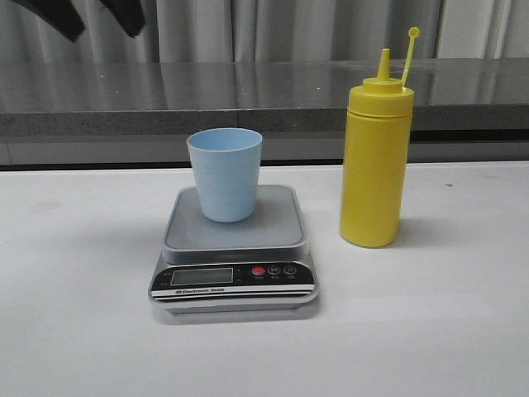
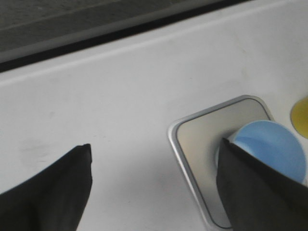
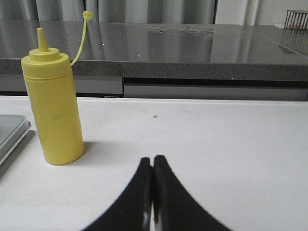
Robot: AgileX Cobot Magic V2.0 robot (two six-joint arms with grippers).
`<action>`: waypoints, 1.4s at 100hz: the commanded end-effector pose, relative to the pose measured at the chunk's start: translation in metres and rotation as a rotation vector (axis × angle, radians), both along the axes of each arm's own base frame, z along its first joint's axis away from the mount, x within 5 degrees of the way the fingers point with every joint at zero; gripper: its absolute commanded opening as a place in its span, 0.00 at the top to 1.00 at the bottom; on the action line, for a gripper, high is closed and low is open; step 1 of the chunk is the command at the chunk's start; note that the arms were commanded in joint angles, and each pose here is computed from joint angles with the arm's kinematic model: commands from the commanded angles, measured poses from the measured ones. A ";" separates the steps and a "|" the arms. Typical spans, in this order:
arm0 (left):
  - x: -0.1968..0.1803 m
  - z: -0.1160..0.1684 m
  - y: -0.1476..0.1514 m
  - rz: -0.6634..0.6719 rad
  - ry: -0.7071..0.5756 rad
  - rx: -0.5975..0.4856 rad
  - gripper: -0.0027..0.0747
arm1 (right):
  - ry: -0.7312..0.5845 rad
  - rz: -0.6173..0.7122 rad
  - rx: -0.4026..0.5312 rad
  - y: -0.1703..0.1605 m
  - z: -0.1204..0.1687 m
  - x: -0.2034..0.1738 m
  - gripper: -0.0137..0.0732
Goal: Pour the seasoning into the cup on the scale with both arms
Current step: 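Open the left gripper and raise it away from the cup, then move the right gripper toward the yellow squeeze bottle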
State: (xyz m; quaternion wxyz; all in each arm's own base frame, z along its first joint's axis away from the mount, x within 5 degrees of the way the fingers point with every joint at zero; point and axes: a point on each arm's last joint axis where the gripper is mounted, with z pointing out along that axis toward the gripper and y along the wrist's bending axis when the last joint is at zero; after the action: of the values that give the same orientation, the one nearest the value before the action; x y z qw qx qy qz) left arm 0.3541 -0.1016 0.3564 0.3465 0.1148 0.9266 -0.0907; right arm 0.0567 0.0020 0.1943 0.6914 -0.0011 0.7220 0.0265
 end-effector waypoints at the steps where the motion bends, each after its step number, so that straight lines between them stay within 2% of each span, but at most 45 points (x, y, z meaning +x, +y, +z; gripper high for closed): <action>1: -0.019 0.031 0.019 0.051 -0.171 -0.052 0.30 | -0.123 -0.002 -0.006 0.000 0.015 -0.003 0.92; 25: -0.070 0.028 0.057 0.162 -0.367 -0.083 0.30 | -0.123 -0.002 -0.006 0.000 0.015 -0.003 0.92; 35: -0.094 0.016 0.066 0.189 -0.429 -0.091 0.30 | -0.123 -0.002 -0.006 0.000 0.015 -0.003 0.92; 72: -0.188 -0.030 0.080 0.196 -0.636 -0.088 0.30 | -0.123 -0.002 -0.006 0.000 0.015 -0.003 0.92; 93: -0.233 -0.050 0.086 0.194 -0.692 -0.098 0.30 | -0.123 -0.002 -0.006 0.000 0.015 -0.003 0.92; 119: -0.273 -0.056 0.091 0.193 -0.819 -0.128 0.30 | -0.123 -0.002 -0.006 0.000 0.015 -0.003 0.92; 140: -0.284 -0.059 0.092 0.189 -0.833 -0.132 0.31 | -0.123 -0.002 -0.006 0.000 0.015 -0.003 0.92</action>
State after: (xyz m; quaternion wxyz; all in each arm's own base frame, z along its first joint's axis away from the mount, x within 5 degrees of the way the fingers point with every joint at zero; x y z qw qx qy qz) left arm 0.0712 -0.0107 0.2844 0.6726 0.0369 0.7363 -0.0634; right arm 0.0567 0.0020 0.1943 0.6914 -0.0011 0.7220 0.0265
